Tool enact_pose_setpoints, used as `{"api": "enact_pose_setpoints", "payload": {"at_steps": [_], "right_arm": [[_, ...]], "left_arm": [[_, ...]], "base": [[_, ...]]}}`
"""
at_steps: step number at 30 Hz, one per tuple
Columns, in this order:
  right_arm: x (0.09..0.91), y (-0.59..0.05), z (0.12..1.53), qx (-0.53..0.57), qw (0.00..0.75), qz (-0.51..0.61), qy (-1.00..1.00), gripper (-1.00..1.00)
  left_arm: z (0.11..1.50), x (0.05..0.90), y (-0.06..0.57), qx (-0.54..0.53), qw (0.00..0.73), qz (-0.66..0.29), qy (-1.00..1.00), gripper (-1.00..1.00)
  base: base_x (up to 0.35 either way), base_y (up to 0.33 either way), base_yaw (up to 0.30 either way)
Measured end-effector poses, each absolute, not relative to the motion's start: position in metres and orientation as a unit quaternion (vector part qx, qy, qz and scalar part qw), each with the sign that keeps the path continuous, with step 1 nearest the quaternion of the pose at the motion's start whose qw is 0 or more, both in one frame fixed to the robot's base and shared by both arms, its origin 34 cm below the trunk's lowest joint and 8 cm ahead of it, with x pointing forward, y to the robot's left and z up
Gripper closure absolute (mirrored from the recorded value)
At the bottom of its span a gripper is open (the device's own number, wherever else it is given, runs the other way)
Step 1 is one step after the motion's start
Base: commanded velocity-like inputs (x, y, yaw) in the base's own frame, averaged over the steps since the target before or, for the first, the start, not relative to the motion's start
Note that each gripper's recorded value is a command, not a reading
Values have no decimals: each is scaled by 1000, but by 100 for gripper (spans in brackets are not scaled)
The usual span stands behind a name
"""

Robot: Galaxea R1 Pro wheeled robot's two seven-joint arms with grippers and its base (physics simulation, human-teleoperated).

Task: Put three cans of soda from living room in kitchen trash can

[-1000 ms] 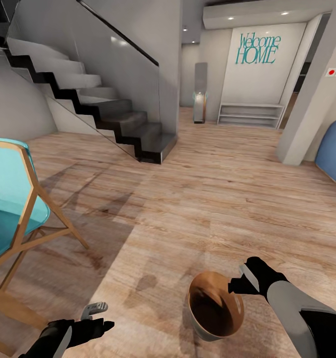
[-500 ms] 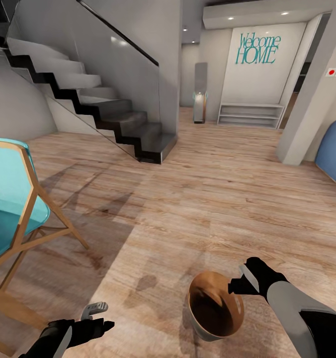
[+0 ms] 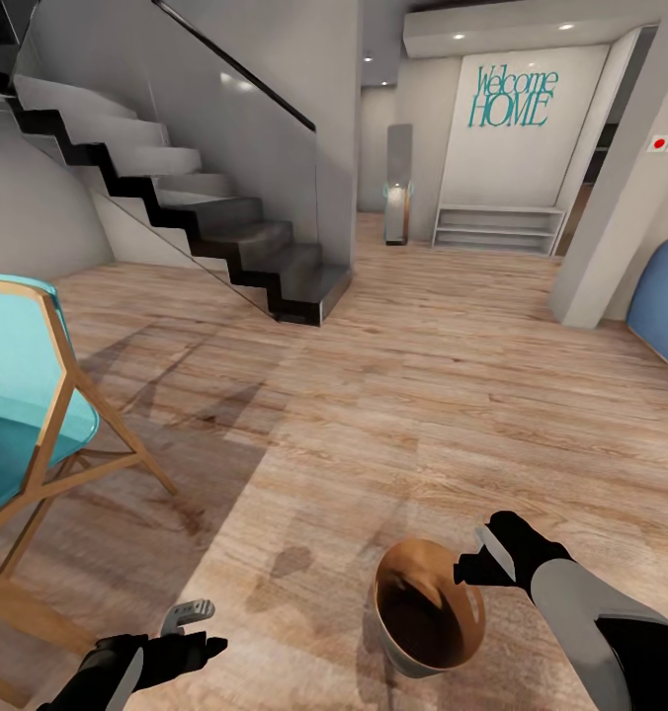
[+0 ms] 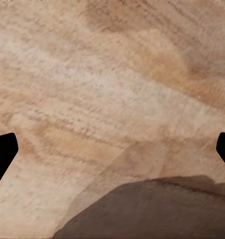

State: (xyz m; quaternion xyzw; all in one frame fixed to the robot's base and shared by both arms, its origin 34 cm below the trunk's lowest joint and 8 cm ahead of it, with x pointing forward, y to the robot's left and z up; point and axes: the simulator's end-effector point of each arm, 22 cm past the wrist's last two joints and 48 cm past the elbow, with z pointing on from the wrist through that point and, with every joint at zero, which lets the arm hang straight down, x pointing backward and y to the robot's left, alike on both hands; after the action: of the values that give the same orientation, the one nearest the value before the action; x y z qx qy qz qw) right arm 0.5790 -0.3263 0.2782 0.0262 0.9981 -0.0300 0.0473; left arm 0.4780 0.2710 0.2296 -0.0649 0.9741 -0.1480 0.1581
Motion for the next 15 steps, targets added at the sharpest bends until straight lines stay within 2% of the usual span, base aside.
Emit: {"api": "enact_pose_setpoints", "payload": {"at_steps": [15], "right_arm": [[572,-326,248,23,44,-31,998,-100]], "left_arm": [[208,467,271,-65,143,-144,977,-100]], "base": [[0,0,0]]}}
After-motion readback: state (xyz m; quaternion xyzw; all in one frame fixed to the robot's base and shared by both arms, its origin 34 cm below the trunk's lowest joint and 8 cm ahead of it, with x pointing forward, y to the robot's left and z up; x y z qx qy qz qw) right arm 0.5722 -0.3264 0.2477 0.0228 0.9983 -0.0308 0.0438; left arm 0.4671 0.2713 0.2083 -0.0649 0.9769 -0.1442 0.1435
